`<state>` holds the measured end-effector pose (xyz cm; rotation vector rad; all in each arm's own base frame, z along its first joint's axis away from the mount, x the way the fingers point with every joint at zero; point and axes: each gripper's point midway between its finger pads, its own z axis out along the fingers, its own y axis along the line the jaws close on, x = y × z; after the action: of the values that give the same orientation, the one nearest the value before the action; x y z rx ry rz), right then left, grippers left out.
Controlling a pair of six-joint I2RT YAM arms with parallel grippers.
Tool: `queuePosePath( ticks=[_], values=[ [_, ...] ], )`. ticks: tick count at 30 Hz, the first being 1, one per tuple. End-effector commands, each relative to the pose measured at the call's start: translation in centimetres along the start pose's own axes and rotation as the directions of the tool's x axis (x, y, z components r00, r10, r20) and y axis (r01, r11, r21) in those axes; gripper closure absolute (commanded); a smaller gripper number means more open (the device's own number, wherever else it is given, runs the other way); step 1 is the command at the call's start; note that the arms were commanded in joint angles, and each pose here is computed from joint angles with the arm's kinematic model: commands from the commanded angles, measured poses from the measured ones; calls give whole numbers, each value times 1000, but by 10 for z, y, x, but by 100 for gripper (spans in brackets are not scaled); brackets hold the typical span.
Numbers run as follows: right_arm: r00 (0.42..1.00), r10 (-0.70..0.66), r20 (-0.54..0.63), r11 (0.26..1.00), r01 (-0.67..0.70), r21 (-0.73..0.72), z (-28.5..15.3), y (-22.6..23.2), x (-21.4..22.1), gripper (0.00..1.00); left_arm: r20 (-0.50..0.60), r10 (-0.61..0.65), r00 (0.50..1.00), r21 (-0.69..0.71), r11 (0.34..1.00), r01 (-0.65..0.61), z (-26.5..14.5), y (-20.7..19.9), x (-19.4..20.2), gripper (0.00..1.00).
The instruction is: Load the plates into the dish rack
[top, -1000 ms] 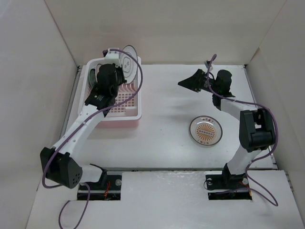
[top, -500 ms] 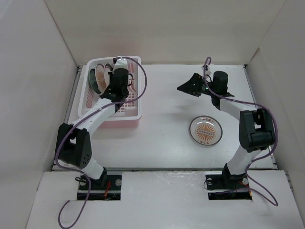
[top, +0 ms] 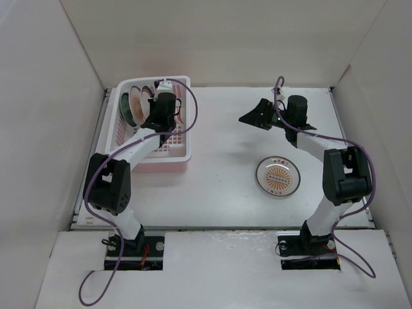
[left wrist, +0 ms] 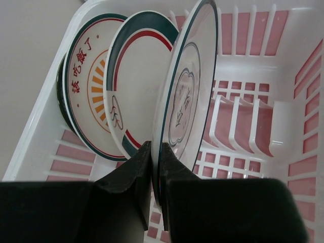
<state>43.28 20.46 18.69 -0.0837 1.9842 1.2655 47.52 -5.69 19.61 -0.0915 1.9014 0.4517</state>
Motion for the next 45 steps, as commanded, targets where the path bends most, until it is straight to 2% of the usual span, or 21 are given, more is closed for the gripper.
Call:
queuePosePath(
  ticks=[1,14,15,17,21,24,28,30,31,32,34,38,40,41,42,44,45],
  values=[
    [994,-94,54,994,96,-45,-1,27,-26,4,91,-90,992,-37,995,94,4,11,-40,100],
    [995,-90,37,994,91,-55,3,27,-20,4,-6,-94,996,-42,995,94,18,-4,-19,100],
    [995,-90,37,994,91,-55,3,27,-20,4,-18,-95,995,-43,995,95,17,-4,-15,91],
    [995,-96,42,993,98,-59,1,31,-22,4,-32,-92,995,-53,994,90,17,-3,-11,88],
    [994,-102,48,993,105,-62,-1,34,-24,4,-43,-96,994,-45,995,94,16,-4,-11,73],
    [994,-102,48,993,105,-62,-2,35,-23,4,-29,-108,994,-32,994,107,12,-3,-18,67],
    [993,-111,48,992,114,-62,-2,35,-23,4,-10,-127,992,13,992,128,3,-3,-32,52],
    [994,-105,43,992,107,-58,-2,34,-21,4,-8,-133,991,58,989,133,-5,-4,-39,49],
    [992,-120,49,991,123,-61,-4,37,-23,3,5,-146,989,87,986,145,-9,-7,-48,47],
    [993,-114,43,991,117,-58,-4,36,-22,3,13,-154,988,104,983,151,-12,-7,-53,40],
    [990,-136,49,989,138,-47,-6,36,-24,0,40,-171,984,120,979,165,-23,-6,-65,37],
    [988,-136,76,991,135,13,-21,23,-29,0,87,-198,976,167,969,182,-49,-9,-90,27],
    [987,-126,100,991,122,48,-35,15,-33,0,112,-228,967,181,962,206,-63,-3,-104,13],
    [984,-141,111,989,135,56,-45,17,-31,0,111,-239,965,208,955,212,-72,-8,-109,10],
    [980,-153,130,987,144,77,-52,15,-33,0,120,-247,962,247,946,212,-81,-14,-117,1],
    [971,-164,172,976,135,169,-68,6,-39,0,125,-263,957,309,927,214,-99,-18,-126,1],
    [965,-175,197,954,118,274,-82,-2,-40,0,126,-267,955,371,906,204,-111,-27,-132,1]
  ],
)
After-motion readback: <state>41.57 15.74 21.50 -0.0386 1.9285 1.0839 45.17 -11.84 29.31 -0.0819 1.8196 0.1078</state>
